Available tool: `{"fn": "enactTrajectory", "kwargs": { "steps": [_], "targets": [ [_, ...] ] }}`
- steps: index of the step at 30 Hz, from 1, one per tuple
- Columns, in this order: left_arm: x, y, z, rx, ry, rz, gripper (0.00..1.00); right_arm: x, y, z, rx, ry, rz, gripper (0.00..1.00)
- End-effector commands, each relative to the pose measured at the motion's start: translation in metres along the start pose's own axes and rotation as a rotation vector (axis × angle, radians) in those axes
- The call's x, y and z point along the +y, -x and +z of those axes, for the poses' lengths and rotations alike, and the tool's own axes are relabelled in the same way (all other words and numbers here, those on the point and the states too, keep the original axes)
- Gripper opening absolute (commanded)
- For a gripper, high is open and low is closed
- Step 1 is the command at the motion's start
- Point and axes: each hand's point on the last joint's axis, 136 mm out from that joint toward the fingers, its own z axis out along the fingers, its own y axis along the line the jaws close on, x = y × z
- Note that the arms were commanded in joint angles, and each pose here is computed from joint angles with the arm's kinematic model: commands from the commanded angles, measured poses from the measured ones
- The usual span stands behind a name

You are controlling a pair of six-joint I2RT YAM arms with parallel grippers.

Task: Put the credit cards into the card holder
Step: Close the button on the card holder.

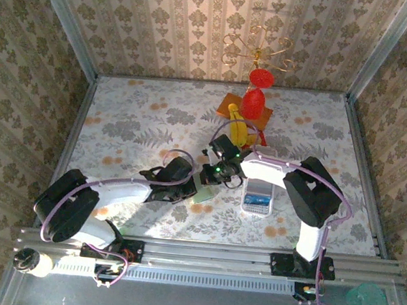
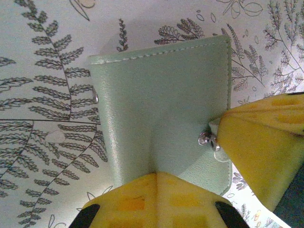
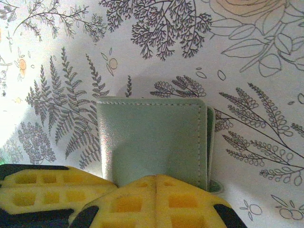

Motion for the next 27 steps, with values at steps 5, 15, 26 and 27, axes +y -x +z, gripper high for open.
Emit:
{"fn": "enactTrajectory", "kwargs": {
  "steps": [5,15,26,27],
  "targets": [
    [0.011,-0.008,0.0,0.012,0.008,-0.043,0.0,-0.037,-0.031,0.018,0.109,-0.186,-0.033,0.0],
    [0.016,-0.003,-0.001,-0.01,-0.017,-0.087,0.0,-0.045,-0.051,0.021,0.159,-0.255,-0.11,0.0],
    [0.028,0.006,-0.013,-0.061,-0.028,-0.134,0.0,-0.058,-0.076,0.024,0.16,-0.263,-0.154,0.0],
    [0.029,0.006,-0.014,-0.062,-0.027,-0.134,0.0,-0.059,-0.078,0.024,0.155,-0.261,-0.158,0.0]
  ]
}}
